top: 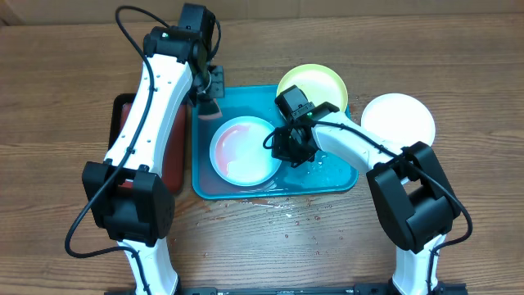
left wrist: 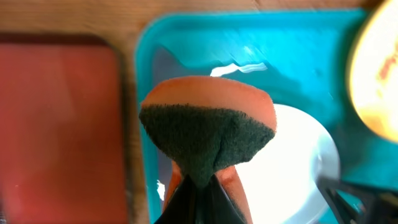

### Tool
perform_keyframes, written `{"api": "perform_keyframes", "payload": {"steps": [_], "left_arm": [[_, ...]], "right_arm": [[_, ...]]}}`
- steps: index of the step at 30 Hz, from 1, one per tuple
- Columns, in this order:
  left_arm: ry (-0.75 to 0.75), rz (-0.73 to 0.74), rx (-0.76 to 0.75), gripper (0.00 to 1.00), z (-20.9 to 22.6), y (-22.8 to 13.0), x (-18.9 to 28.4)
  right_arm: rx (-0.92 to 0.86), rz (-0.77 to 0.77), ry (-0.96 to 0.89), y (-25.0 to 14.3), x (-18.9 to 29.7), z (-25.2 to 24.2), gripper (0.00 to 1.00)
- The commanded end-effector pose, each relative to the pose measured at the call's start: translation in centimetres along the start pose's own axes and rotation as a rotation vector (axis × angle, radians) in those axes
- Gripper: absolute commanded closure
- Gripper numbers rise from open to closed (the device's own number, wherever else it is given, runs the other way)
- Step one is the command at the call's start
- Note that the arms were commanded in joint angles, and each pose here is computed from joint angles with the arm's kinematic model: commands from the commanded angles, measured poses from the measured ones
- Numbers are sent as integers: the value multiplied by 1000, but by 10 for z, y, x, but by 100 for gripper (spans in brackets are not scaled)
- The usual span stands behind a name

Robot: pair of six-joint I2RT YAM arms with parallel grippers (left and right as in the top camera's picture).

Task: Clean dirty plates on tray and stack at the side
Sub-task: 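Lift sponge away and tilt the light blue plate up with right gripper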

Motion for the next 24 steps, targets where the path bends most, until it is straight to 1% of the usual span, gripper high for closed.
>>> {"api": "perform_keyframes", "payload": {"steps": [1,6,9,15,20,24], "left_arm": [[-75,67,-22,96,-8,-10,1],[-54,96,-21,96,-4,-16,-13],[-43,116,-20,96,-2,-20,-22],[-28,141,-10,96,1,-25,-38],[-23,151,-2,96,1,-28,-43],[-24,150,-7,96,-1,-28,-44]], "right_arm": [[56,-58,-70,5,22,0,96],[91,-195,-206,1,71,5,96],[117,-253,-324,-8,92,6,96],[183,-319,-551,-26,107,15,96],[157,-443,-766,-38,119,21,96],[175,-535,-853,-48,130,33,96]]}}
Point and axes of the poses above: each gripper's point midway between its finger pads, its own x axis back along the fingers, its own z axis along the line the jaws close on, y = z × x, the point moved 8 cm from there along x, back along the fingers, and after that the axes turned 14 degrees about x, right-handed, at the moved point
